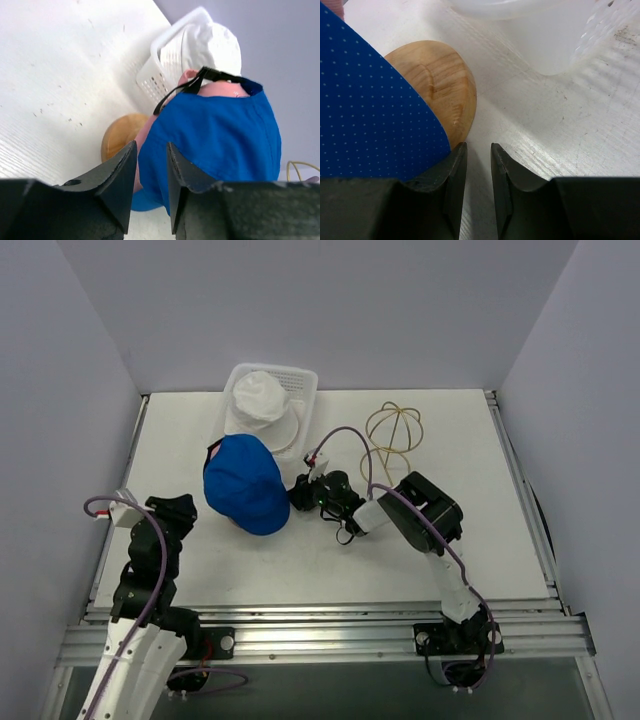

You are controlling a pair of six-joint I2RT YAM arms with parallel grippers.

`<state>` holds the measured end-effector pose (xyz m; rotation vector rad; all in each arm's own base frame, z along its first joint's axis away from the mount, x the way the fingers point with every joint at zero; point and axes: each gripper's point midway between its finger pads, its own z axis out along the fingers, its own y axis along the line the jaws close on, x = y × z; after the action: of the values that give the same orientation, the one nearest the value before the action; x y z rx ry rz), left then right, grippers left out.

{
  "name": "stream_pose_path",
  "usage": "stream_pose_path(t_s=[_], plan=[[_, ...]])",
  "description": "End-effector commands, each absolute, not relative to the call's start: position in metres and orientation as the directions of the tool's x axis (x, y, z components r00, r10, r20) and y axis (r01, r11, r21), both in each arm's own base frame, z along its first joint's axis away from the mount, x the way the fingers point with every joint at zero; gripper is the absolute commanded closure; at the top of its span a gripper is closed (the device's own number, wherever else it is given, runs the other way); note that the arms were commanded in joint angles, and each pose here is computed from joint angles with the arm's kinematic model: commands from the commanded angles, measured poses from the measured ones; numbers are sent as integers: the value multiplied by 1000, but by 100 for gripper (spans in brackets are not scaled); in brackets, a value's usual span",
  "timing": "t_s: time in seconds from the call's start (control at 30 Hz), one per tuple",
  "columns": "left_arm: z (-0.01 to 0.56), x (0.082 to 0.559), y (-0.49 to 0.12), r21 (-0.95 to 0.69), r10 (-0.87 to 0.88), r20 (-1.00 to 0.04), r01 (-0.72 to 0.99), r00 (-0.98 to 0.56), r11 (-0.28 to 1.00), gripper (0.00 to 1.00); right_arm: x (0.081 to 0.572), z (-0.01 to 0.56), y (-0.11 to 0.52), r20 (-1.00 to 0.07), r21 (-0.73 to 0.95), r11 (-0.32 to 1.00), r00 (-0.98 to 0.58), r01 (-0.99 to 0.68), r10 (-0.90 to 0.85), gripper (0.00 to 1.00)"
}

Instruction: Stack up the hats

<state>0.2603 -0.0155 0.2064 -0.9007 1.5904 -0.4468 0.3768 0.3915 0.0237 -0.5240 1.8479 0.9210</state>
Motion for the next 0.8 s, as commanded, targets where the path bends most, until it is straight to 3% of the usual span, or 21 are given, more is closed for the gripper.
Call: stream_pose_path(t_s=[0.0, 0.27, 0.33, 0.5, 0.77], plan=[[229, 259, 2, -619, -642, -766, -309, 33, 722, 57, 378, 49, 400, -921, 341, 602, -386, -723, 58, 77], [269, 317, -19, -532, -558, -825, -212, -86, 820, 50, 380, 47, 402, -918, 343, 599, -393, -724, 51, 77], [267, 333, -8, -542, -571, -816, -225, -89, 810, 47, 380, 47, 403, -918, 344, 598, -394, -724, 50, 77], [276, 354, -6, -651, -652, -750, -50, -116, 758, 46, 379, 44, 402, -919, 335, 601, -393, -726, 37, 77], [267, 371, -18, -650, -635, -753, 51, -173, 758, 46, 379, 44, 404, -918, 340, 593, -393, -730, 42, 77]])
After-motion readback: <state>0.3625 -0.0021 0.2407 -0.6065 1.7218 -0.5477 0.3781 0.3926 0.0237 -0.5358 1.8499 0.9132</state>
